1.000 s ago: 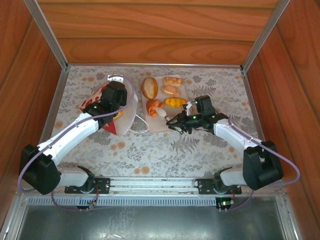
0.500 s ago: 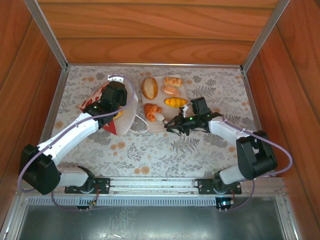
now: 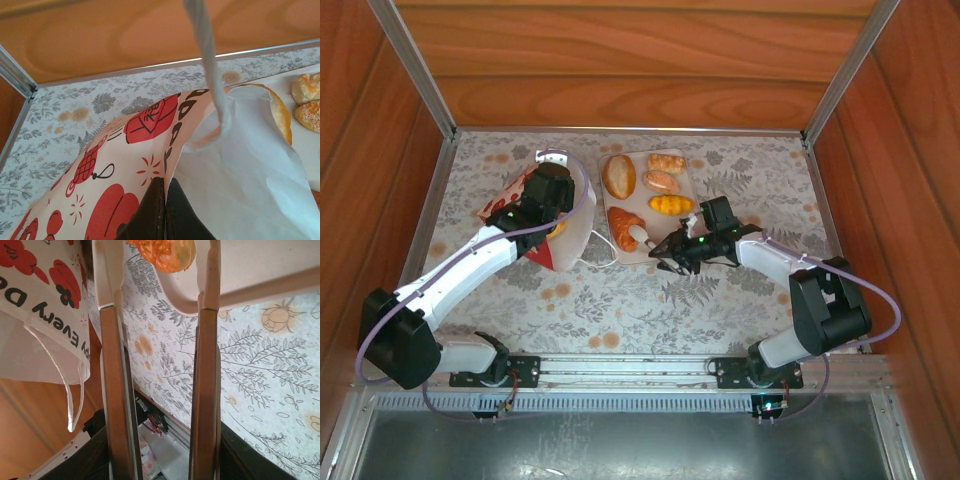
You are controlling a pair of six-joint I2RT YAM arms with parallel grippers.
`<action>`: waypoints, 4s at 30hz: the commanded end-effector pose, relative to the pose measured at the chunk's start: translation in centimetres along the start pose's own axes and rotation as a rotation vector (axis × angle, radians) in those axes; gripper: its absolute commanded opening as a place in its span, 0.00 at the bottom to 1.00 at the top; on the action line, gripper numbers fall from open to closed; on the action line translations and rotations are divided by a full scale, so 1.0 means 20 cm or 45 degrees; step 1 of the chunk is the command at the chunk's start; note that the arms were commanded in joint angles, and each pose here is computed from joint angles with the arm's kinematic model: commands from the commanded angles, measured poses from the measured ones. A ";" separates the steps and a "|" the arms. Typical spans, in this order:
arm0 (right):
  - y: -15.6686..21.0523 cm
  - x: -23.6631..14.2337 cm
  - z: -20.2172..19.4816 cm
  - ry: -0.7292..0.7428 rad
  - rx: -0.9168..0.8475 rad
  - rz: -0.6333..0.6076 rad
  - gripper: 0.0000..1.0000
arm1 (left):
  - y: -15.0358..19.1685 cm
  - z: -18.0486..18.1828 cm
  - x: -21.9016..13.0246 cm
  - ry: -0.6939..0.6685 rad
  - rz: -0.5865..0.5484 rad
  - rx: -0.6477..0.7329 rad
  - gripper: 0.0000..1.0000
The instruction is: Take the fake bread out of the paper bag
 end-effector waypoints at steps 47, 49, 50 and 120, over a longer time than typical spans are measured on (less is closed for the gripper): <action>0.06 0.01 0.07 0.118 -0.082 0.056 0.30 | -0.05 0.02 -0.06 0.029 -0.036 -0.057 0.00; 0.07 -0.01 0.08 0.134 -0.089 0.052 0.30 | -0.05 0.02 -0.06 0.030 -0.037 -0.050 0.00; 0.08 -0.03 0.09 0.149 -0.098 0.047 0.30 | -0.04 0.02 -0.06 0.030 -0.034 -0.041 0.00; 0.01 0.52 0.66 0.144 -0.429 0.499 0.54 | -0.04 -0.07 -0.02 0.108 -0.071 -0.083 0.00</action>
Point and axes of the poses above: each hand's point on the last joint's axis, 136 mm out from that joint toward the fingers, its own x axis out along the fingers, its own z axis along the line the jaws close on, y = z × x, the point moved 3 cm from there along -x, back along the fingers, and after that the axes turned 10 degrees about -x, right-handed, at the moved point
